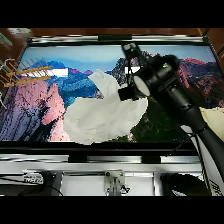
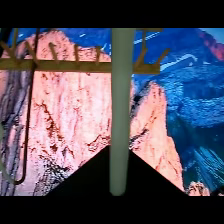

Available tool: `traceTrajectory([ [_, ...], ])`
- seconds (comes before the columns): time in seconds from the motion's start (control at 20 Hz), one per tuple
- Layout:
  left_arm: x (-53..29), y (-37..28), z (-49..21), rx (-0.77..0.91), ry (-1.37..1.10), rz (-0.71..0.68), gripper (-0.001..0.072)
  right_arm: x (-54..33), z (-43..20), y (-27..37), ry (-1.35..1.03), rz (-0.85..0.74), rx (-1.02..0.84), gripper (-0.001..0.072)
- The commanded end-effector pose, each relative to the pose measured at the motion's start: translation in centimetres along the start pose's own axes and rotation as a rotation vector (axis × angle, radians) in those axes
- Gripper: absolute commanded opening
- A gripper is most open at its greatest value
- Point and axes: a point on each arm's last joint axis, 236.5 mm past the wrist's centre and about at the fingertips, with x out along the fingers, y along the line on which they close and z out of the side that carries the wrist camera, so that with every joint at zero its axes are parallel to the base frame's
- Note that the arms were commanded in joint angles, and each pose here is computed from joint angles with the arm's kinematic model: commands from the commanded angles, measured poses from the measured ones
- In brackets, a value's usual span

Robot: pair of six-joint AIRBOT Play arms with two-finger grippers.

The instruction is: Fold the shirts.

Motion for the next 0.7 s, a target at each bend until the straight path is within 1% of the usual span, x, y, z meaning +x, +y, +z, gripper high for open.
traceTrajectory([
  [0.0, -3.8, -11.0, -0.5, 0.120, 0.041, -0.166, 0.0057, -0.7, 0.2, -5.2, -0.010, -0.097, 0.080, 0.0060],
  [0.1, -5.3, -17.0, -3.3, 0.268, 0.135, -0.219, 0.0057, -0.2, 0.0, -6.8, 0.012, -0.094, 0.131, 0.0059],
  [0.2, -6.9, -20.4, -7.1, 0.428, 0.261, -0.189, 0.0057, 0.3, 0.0, -7.7, 0.026, -0.069, 0.171, 0.0059],
  [0.25, -7.8, -22.0, -8.9, 0.472, 0.314, -0.189, 0.0056, 0.4, 0.0, -8.0, 0.028, -0.060, 0.178, 0.0059],
  [0.35, -9.9, -26.0, -12.4, 0.529, 0.378, -0.245, 0.0056, 0.6, 0.1, -8.6, 0.024, -0.061, 0.165, 0.0059],
  [0.45, -11.7, -28.6, -15.7, 0.590, 0.421, -0.285, 0.0056, 0.7, 0.3, -9.3, 0.017, -0.065, 0.153, 0.0059],
  [0.65, -14.5, -30.1, -24.0, 0.715, 0.557, -0.323, 0.0056, 1.0, 1.0, -11.4, -0.009, -0.081, 0.188, 0.0059],
])
